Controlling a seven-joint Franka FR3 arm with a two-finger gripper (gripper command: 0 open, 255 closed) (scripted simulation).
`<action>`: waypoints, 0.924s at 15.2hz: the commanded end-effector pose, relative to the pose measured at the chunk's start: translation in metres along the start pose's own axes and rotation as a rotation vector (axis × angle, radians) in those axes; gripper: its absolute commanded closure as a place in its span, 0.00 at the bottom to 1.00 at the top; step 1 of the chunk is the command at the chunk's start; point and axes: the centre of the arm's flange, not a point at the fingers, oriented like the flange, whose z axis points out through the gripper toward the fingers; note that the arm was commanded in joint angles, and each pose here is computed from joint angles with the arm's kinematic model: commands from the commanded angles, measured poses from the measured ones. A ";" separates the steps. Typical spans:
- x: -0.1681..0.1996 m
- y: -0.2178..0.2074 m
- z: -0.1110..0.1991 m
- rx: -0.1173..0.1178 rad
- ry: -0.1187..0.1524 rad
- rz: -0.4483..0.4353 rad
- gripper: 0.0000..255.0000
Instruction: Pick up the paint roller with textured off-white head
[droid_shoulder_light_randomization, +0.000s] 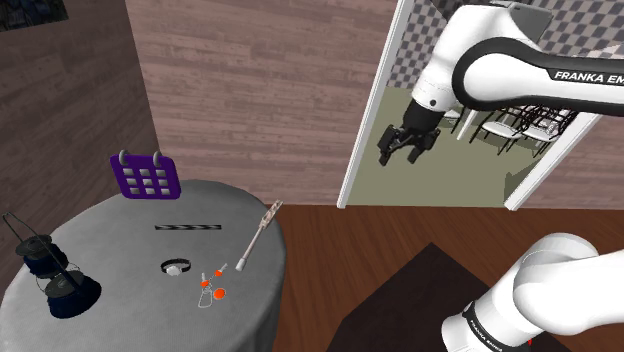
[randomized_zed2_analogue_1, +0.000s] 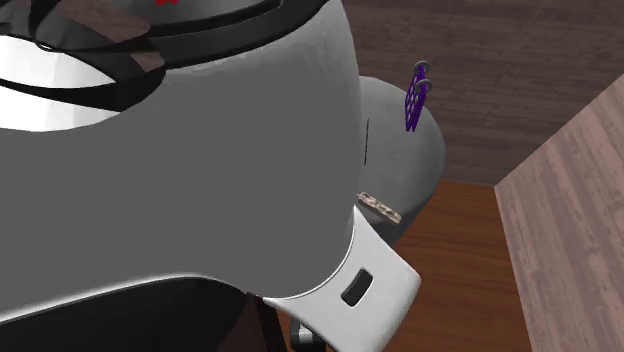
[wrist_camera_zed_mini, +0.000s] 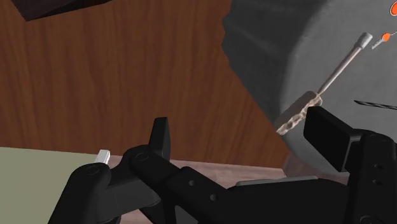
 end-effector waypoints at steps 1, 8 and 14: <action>0.000 -0.018 0.020 0.000 -0.001 0.039 0.00; 0.014 -0.082 0.086 -0.002 -0.010 0.166 0.00; 0.031 -0.134 0.143 -0.004 -0.017 0.274 0.00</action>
